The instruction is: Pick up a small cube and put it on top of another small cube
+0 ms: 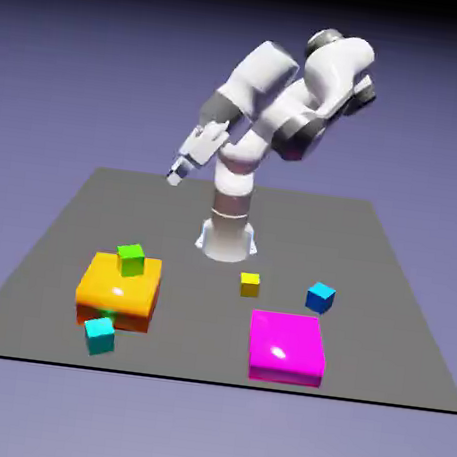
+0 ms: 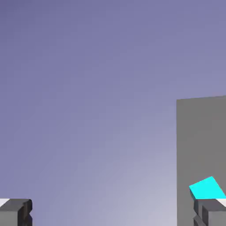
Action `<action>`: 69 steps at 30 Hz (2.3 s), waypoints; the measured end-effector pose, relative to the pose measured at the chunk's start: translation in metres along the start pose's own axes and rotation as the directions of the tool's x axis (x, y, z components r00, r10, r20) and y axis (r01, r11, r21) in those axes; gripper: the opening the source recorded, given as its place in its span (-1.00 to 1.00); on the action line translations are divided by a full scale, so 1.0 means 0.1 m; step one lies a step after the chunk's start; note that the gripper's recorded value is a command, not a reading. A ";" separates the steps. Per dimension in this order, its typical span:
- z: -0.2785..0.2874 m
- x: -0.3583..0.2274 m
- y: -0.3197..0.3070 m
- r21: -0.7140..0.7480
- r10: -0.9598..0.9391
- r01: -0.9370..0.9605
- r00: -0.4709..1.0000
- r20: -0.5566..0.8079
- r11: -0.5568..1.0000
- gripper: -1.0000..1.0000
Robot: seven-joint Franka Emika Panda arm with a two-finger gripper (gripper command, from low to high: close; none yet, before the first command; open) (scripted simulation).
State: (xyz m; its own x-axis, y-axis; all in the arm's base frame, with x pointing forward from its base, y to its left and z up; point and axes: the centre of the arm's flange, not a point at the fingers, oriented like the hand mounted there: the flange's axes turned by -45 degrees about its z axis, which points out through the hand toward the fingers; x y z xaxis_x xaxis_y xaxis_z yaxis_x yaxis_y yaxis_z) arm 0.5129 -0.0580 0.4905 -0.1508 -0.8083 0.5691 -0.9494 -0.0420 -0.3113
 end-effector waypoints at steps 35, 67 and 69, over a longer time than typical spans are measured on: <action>3.86 -0.69 1.13 -0.649 0.648 -0.653 0.696 -0.310 0.391 0.00; 1.59 0.46 1.76 -0.648 0.654 -0.658 0.689 -0.312 0.385 -1.00; 1.70 0.40 1.83 -0.648 0.653 -0.658 0.690 -0.312 0.385 -1.00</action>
State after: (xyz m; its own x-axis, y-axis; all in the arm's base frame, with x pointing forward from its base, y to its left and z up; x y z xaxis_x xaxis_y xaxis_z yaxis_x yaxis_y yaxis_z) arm 0.3796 -0.1983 0.3265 -0.8104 -0.4018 0.4265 -0.4446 0.8957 -0.0010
